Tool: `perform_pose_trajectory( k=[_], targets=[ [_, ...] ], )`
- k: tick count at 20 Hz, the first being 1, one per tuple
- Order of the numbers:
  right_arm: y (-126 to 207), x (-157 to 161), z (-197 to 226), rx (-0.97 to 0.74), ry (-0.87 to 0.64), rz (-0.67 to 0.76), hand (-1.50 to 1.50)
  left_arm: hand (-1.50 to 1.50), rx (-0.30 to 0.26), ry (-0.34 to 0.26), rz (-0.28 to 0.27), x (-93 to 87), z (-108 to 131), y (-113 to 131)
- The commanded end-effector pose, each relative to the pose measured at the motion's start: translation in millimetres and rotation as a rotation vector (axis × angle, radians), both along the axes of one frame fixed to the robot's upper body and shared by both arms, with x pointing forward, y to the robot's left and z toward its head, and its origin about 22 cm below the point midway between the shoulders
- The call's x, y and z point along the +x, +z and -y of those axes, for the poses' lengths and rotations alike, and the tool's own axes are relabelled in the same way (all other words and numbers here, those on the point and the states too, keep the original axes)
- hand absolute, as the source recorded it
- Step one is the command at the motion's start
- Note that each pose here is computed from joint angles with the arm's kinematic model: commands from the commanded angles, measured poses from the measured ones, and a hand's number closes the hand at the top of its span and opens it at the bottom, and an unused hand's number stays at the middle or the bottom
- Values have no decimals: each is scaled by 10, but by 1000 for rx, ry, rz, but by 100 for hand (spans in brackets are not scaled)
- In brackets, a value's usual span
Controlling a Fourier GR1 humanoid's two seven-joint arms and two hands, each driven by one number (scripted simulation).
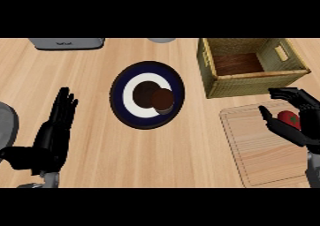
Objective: Pick the tomato from the cutting board and place it in the basket
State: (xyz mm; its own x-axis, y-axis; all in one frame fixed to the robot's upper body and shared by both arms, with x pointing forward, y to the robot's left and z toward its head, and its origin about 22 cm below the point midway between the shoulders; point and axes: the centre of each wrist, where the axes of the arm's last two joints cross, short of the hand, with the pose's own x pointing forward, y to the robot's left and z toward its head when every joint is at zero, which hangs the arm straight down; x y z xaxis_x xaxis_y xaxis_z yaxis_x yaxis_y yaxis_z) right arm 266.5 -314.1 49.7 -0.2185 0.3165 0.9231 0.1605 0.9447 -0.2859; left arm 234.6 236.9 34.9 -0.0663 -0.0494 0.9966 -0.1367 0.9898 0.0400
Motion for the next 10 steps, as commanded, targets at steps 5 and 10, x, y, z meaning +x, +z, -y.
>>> perform_pose_trajectory(
  k=[5,10],
  targets=[
    [103,81,89,-207,-562,-30,-150,0,-3,-30,22,76,2,19],
    [331,-60,567,-477,-761,-259,-150,0,-7,-27,31,47,-21,-12]
  ],
)
